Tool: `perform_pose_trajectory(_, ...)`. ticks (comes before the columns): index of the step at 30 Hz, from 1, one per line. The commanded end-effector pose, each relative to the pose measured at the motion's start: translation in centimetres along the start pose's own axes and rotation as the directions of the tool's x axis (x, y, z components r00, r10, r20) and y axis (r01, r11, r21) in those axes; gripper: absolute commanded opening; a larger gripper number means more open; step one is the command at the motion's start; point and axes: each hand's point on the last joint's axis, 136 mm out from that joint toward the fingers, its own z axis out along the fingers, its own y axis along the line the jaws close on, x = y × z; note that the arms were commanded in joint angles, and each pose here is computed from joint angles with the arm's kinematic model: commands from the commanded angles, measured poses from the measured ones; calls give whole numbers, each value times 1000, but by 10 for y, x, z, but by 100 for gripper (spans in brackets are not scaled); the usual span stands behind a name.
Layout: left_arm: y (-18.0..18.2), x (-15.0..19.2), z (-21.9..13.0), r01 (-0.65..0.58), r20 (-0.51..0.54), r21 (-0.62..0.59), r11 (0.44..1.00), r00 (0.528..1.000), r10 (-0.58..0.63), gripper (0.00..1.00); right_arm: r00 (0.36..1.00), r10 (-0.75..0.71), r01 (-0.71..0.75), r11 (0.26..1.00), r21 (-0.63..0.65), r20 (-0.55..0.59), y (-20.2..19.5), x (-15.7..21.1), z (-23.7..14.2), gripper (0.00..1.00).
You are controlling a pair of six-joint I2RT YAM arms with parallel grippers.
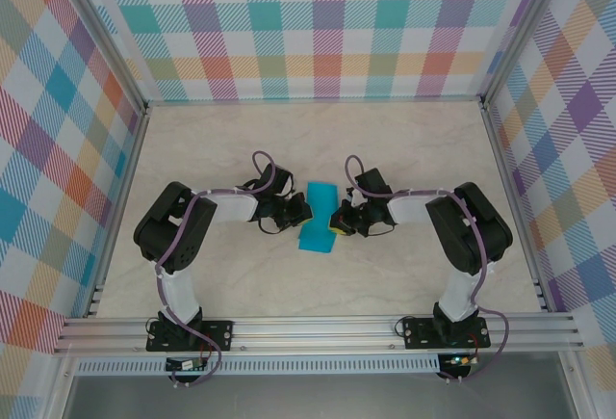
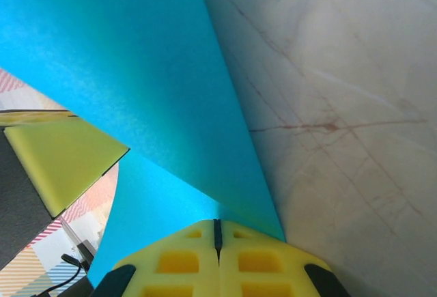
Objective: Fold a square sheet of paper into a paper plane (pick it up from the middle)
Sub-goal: Fold the square sheet of paper in half at the center of the table.
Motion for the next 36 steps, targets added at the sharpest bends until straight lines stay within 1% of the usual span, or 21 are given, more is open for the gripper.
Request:
perform_pose_trajectory(1,29,21,10,12,-65,-89,996,998,-18,0,1000,-21,20,997,79,14,-20,2,2,0)
perform_pose_trajectory(4,30,21,11,13,-65,-90,996,998,-19,0,997,-67,66,998,23,41,4,-4,-9,0)
perform_pose_trajectory(8,30,21,10,13,-65,-92,996,998,-20,0,992,-118,122,988,-94,42,38,-4,-20,0)
perform_pose_trajectory(10,30,21,10,13,-64,-91,996,998,-19,0,992,-118,122,984,-129,38,44,-2,-20,0)
perform_pose_trajectory(15,29,21,11,14,-67,-88,996,998,-20,0,996,-91,90,984,-152,0,37,6,-11,0)
perform_pose_trajectory(23,29,22,10,11,-68,-88,996,998,-17,0,998,-61,61,997,-52,-4,-7,18,3,0)
perform_pose_trajectory(28,30,22,10,12,-66,-92,996,998,-18,0,998,-62,61,998,-24,-13,-21,24,7,0)
perform_pose_trajectory(30,31,22,11,14,-67,-91,996,998,-20,0,997,-71,71,997,-15,-8,-19,23,4,0)
perform_pose_trajectory(36,29,22,11,14,-72,-87,996,997,-21,0,990,-141,141,981,-133,5,28,21,-16,0)
